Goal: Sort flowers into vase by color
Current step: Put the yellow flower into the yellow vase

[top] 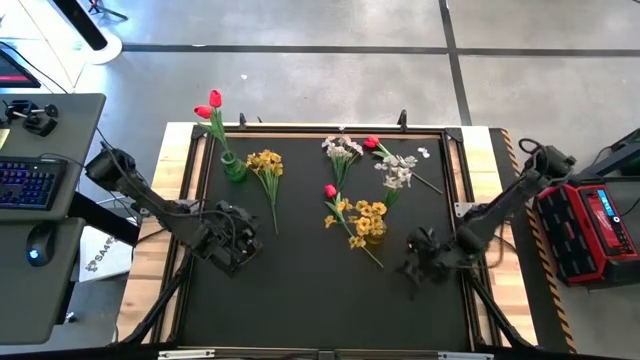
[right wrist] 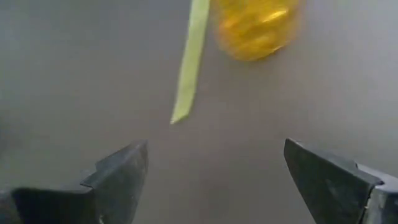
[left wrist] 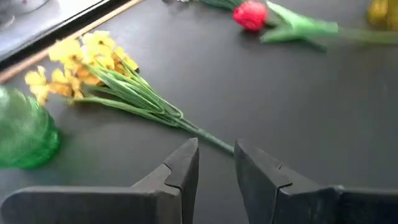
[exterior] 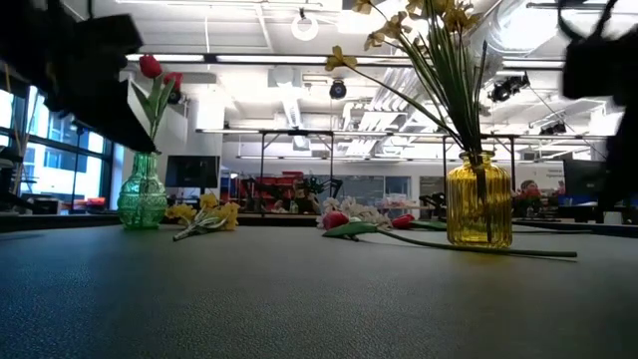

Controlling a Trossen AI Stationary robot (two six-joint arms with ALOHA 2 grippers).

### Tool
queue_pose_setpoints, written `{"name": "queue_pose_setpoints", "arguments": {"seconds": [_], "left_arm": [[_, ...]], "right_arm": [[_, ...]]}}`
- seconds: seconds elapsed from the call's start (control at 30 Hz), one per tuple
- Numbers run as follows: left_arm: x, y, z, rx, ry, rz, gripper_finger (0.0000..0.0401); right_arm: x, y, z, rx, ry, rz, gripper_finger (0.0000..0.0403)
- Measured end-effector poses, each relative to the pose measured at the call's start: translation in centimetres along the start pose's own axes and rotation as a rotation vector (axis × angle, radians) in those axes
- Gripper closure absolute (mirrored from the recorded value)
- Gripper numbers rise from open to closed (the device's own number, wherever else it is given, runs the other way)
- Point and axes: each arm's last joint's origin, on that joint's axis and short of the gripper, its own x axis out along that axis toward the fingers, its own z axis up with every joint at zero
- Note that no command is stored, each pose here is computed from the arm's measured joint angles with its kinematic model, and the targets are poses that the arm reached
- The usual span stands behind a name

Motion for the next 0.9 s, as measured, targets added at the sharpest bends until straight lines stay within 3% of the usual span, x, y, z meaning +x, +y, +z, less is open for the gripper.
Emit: {"name": "queue_pose_setpoints", "arguments": {"seconds": [0.17,0.4,0.57,0.73,0.9], "left_arm": [[1.5,0.0,-2.3,-0.174,-0.057,-0.051,0.0311],[3.9,0.4,-3.6,-0.390,-0.112,-0.058,0.0311],[4.9,-0.4,-2.0,-0.276,-0.159,-0.037,0.0297],[6.8,-0.9,0.8,-0.235,-0.046,-0.026,0.0250],[9.0,0.5,2.0,-0.298,0.108,0.109,0.0200]], "right_arm": [[-1.5,3.2,-2.2,-0.027,-0.024,0.167,0.0045],[-1.9,8.4,-3.1,-0.297,-0.330,0.115,0.0045],[-0.3,10.3,-3.1,-0.537,-0.371,0.007,0.0046],[1.8,10.2,-2.3,-0.555,-0.460,-0.118,0.0046],[3.1,10.0,-1.6,-0.531,-0.567,-0.207,0.0046]]}}
